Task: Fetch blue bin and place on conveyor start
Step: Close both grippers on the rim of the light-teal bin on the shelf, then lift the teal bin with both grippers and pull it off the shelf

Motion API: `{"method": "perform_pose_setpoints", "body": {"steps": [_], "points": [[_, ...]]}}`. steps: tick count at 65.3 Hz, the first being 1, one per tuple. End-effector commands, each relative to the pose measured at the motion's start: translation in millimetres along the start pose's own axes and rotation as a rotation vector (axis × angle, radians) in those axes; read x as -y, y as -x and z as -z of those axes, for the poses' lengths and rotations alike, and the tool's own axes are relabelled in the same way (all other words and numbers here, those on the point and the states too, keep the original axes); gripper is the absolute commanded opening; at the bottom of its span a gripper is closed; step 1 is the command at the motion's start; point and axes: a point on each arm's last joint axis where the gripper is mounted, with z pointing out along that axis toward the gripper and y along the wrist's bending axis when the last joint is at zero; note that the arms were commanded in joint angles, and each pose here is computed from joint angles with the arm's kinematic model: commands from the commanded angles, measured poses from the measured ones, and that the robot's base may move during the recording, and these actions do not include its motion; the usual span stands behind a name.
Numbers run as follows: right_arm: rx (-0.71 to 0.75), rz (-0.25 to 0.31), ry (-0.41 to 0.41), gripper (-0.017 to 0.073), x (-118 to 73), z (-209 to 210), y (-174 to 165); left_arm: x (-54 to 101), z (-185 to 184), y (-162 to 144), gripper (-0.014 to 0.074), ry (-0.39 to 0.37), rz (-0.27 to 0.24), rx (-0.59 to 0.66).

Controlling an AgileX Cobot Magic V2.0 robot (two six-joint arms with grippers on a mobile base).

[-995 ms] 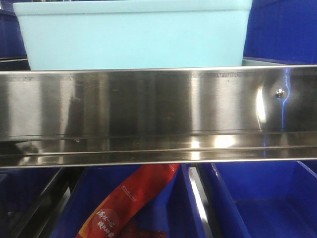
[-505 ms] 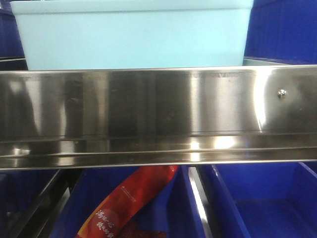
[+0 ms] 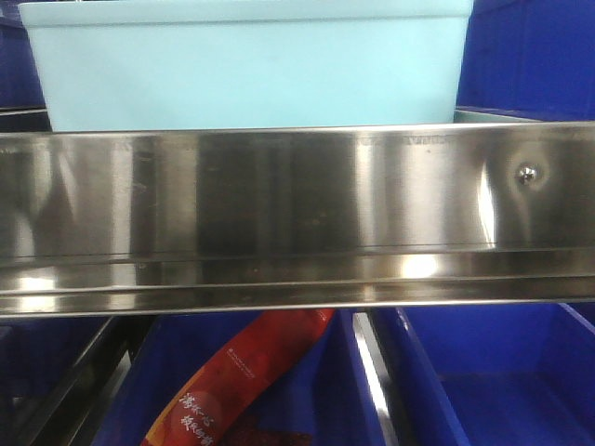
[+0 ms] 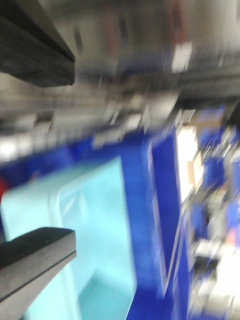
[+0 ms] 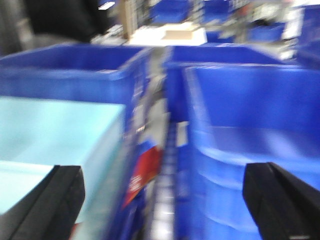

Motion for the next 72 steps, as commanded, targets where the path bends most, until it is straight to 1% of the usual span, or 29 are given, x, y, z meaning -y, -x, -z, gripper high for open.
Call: {"method": "perform_pose_setpoints", "body": {"steps": [1,4,9,12,18,22,27,31,33,36,41,48,52,56,63,72], "points": [[-0.065,0.024,0.068,0.0538,-6.6,-18.2,10.9,10.4,-20.1,13.1,0.0476,-0.102,0.004,-0.074],[-0.1,0.03,0.102,0.0538,-10.8,-30.3,17.3,16.0,-32.9,19.0,0.0476,-0.14,-0.002,-0.124],[-0.146,0.04,0.145,0.0538,-17.4,-48.4,29.3,24.5,-55.1,24.9,0.0474,-0.183,-0.006,-0.215],[-0.179,0.046,0.168,0.0538,-21.5,-61.1,37.2,28.1,-67.4,31.7,0.0473,-0.193,0.017,-0.25],[-0.249,0.058,0.201,0.0538,-28.5,-87.2,54.2,34.5,-101.9,40.4,0.0473,-0.191,0.075,-0.365],[-0.318,0.048,0.215,0.0538,-32.2,-108.7,60.9,37.4,-122.4,46.2,0.0473,-0.182,0.087,-0.424],[-0.373,0.019,0.217,0.0538,-34.6,-129.0,72.2,41.2,-147.2,55.3,0.0473,-0.172,0.11,-0.479],[-0.429,-0.006,0.199,0.0538,-35.3,-150.5,79.9,44.1,-168.5,56.7,0.0473,-0.166,0.103,-0.533],[-0.464,-0.014,0.187,0.0538,-35.3,-160.6,82.2,44.6,-179.5,57.7,0.0473,-0.155,0.108,-0.564],[-0.517,-0.018,0.162,0.0538,-34.6,-172.3,82.9,44.9,-194.3,60.1,0.0473,-0.125,0.115,-0.604],[-0.59,-0.006,0.129,0.0538,-34.9,-193.2,83.5,44.4,-219.5,53.8,0.0473,-0.069,0.087,-0.69],[-0.676,0.001,0.13,0.0538,-41.2,-227.4,72.7,47.4,-248.2,43.0,0.0473,-0.044,0.061,-0.78],[-0.703,0.002,0.13,0.0538,-43.0,-244.6,64.2,46.6,-261.9,35.1,0.0473,-0.032,0.06,-0.818],[-0.736,-0.002,0.13,0.0538,-45.9,-259.8,53.3,45.7,-272.4,26.2,0.0473,-0.027,0.072,-0.848],[-0.79,-0.005,0.126,0.0538,-47.2,-282.1,33.1,35.8,-289.8,7.2,0.0473,0.003,0.089,-0.904],[-0.835,-0.006,0.122,0.0538,-48.2,-302.6,12.6,22.6,-302.1,-7.9,0.0473,0.038,0.109,-0.947]]}}
